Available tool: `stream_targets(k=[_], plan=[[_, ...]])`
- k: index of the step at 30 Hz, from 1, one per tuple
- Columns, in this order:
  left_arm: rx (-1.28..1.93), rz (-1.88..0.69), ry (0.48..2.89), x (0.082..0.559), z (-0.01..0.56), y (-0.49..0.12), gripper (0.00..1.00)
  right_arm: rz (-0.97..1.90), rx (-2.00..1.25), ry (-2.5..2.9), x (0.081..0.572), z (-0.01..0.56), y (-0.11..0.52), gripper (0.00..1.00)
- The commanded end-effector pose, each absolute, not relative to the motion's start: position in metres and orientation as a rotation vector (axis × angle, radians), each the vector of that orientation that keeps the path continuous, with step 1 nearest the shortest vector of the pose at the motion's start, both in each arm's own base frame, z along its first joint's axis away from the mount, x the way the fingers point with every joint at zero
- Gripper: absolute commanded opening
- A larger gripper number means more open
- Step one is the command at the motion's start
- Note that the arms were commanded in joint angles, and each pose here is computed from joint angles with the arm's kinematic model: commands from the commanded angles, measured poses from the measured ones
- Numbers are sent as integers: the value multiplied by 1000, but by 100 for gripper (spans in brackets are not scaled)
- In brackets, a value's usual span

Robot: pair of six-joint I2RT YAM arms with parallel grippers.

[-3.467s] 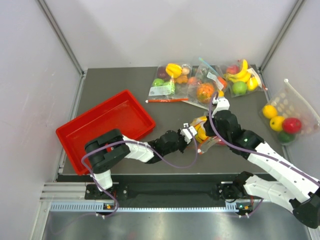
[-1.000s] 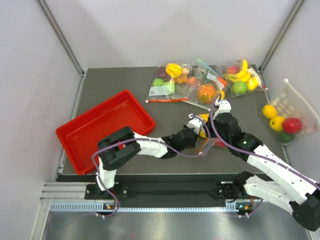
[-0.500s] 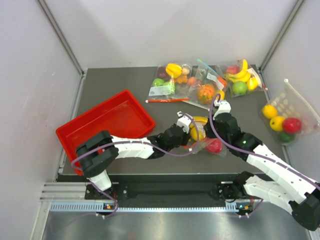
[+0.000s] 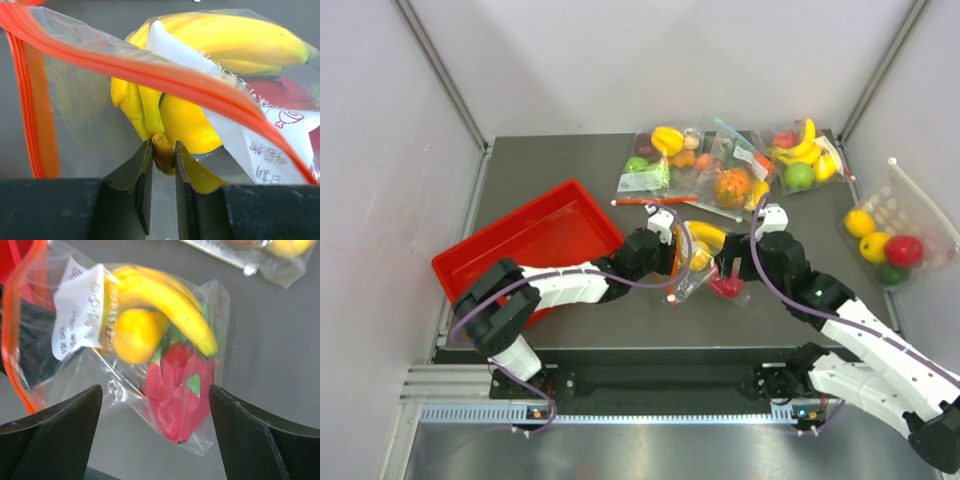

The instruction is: Open the zip-top bag and remove the fake food

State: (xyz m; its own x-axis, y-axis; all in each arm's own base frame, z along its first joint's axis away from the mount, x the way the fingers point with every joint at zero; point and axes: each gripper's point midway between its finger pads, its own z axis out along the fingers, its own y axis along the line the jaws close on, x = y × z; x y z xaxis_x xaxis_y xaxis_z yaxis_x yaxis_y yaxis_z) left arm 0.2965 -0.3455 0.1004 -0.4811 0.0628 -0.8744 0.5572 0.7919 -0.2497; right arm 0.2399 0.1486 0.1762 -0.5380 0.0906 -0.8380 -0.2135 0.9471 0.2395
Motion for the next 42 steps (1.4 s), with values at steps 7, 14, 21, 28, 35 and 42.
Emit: stream_targets(k=[7, 14, 21, 28, 35, 42], plan=[[466, -742, 1937, 297, 132, -342, 0, 557, -116, 2106, 243, 154, 180, 87], [491, -831, 1936, 289, 138, -349, 0, 486, -156, 2158, 258, 129, 184, 45], [460, -853, 1930, 293, 150, -339, 0, 354, -135, 2182, 260, 123, 164, 0], [453, -1014, 1902, 289, 174, -335, 0, 208, -83, 2188, 262, 123, 136, 0], [610, -1092, 2010, 262, 172, -341, 0, 106, -28, 2168, 275, 137, 117, 0], [636, -1073, 2043, 250, 180, -329, 0, 41, 17, 2153, 285, 145, 99, 0]])
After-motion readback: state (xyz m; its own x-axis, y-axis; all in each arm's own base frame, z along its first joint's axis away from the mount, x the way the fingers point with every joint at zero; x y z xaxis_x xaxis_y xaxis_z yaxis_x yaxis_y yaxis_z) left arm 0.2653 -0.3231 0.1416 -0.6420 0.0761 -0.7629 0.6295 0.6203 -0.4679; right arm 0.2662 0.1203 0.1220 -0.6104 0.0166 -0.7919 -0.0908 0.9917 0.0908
